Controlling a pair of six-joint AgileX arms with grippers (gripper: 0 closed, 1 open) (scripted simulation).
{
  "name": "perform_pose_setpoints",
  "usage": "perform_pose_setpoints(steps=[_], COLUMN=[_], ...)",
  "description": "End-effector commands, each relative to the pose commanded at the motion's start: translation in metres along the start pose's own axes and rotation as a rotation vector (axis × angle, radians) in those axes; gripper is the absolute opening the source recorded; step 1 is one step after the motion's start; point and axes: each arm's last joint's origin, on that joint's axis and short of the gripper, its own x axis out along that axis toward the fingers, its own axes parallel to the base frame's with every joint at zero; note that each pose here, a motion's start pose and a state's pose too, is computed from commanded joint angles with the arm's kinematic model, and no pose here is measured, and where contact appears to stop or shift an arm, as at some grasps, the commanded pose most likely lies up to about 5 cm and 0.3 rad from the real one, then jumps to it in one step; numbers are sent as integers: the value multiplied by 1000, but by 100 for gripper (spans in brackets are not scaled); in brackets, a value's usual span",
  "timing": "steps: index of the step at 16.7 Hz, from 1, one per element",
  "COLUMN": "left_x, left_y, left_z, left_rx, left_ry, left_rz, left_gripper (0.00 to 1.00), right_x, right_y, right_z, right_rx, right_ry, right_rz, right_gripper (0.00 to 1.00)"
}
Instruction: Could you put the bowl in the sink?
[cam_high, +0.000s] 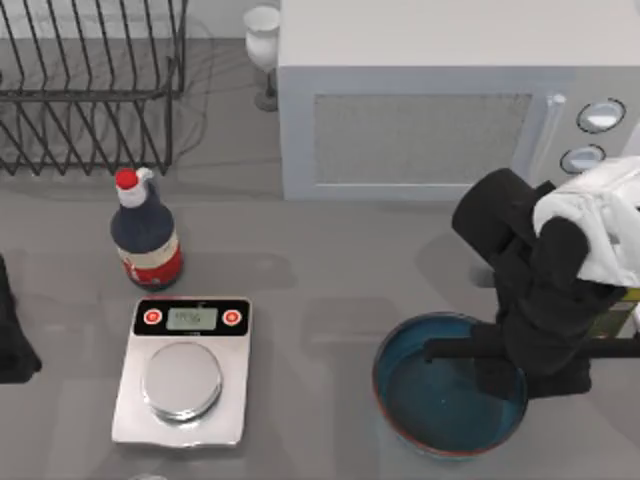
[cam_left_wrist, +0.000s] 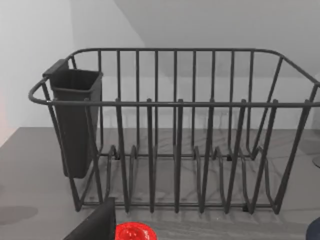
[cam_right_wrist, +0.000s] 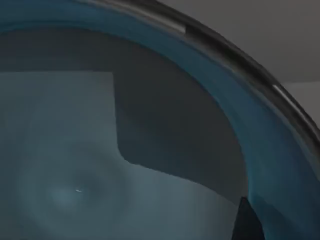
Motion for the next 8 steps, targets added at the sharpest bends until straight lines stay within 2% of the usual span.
perform_pose_setpoints(steps=[8], left_x=[0], left_y=[0], left_z=[0], left_rx=[0], left_ry=[0], left_rz=[0], left_gripper=[100], right_x=[0], right_y=[0], right_z=[0], right_rx=[0], right_ry=[0], right_rz=[0], right_gripper=[0])
